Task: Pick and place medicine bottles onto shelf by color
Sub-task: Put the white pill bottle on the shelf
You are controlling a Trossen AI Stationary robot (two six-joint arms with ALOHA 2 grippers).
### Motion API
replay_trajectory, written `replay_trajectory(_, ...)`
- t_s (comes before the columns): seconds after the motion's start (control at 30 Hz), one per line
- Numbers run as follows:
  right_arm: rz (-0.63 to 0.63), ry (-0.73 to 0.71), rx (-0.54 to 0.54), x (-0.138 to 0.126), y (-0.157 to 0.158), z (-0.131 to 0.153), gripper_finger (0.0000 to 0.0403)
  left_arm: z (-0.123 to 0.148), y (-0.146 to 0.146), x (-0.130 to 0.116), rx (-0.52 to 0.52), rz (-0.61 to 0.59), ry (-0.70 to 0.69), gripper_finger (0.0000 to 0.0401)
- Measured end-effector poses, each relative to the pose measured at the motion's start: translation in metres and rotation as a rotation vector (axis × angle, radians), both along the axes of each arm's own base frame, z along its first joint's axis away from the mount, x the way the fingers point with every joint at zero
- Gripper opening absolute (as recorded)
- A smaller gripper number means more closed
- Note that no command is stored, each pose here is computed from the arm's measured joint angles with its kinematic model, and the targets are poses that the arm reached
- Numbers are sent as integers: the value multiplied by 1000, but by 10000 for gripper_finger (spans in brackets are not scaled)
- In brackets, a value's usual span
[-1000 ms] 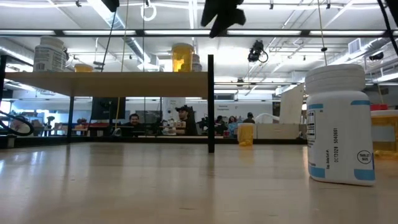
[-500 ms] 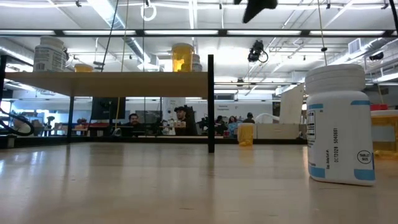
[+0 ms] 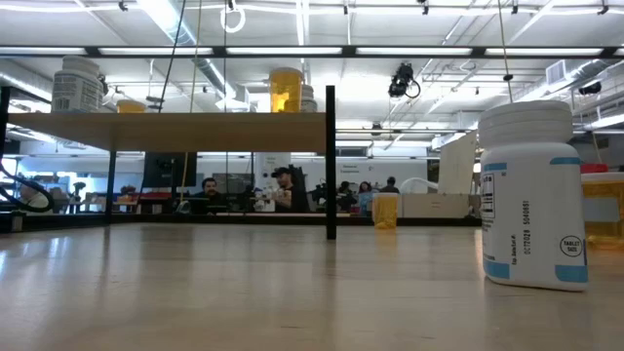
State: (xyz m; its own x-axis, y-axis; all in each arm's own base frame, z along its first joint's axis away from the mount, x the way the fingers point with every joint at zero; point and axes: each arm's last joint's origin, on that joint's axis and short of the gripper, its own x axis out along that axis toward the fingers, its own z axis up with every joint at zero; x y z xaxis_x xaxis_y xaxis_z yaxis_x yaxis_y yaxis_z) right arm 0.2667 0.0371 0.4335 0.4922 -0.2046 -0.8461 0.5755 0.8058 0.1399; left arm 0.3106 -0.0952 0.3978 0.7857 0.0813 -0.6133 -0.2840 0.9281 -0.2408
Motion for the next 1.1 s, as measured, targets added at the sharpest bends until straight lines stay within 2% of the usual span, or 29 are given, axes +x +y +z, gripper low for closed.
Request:
replay_trajectory(0.1, -8, -39, -40, -15, -4, 10, 298, -13, -13, 15, -52, 8, 0, 107)
replay_trajectory(0.33, -27, -100, -149, -45, -12, 29, 298, -29, -44, 49, -145, -1, -146, 119)
replay_trajectory(0.47, -15, -112, -238, -56, -16, 35, 298, -47, -60, 67, -175, 14, -179, 159)
replay_trajectory(0.7, 9, -82, -370, -65, -20, 39, 298, -86, -78, 86, -178, 72, -122, 259)
replay_trajectory(0.9, -15, -66, -394, -68, -21, 38, 298, -123, -88, 105, -182, 100, -86, 320)
replay_trajectory(1.1, -12, -53, -397, -69, -21, 37, 298, -149, -107, 120, -145, 24, -143, 353)
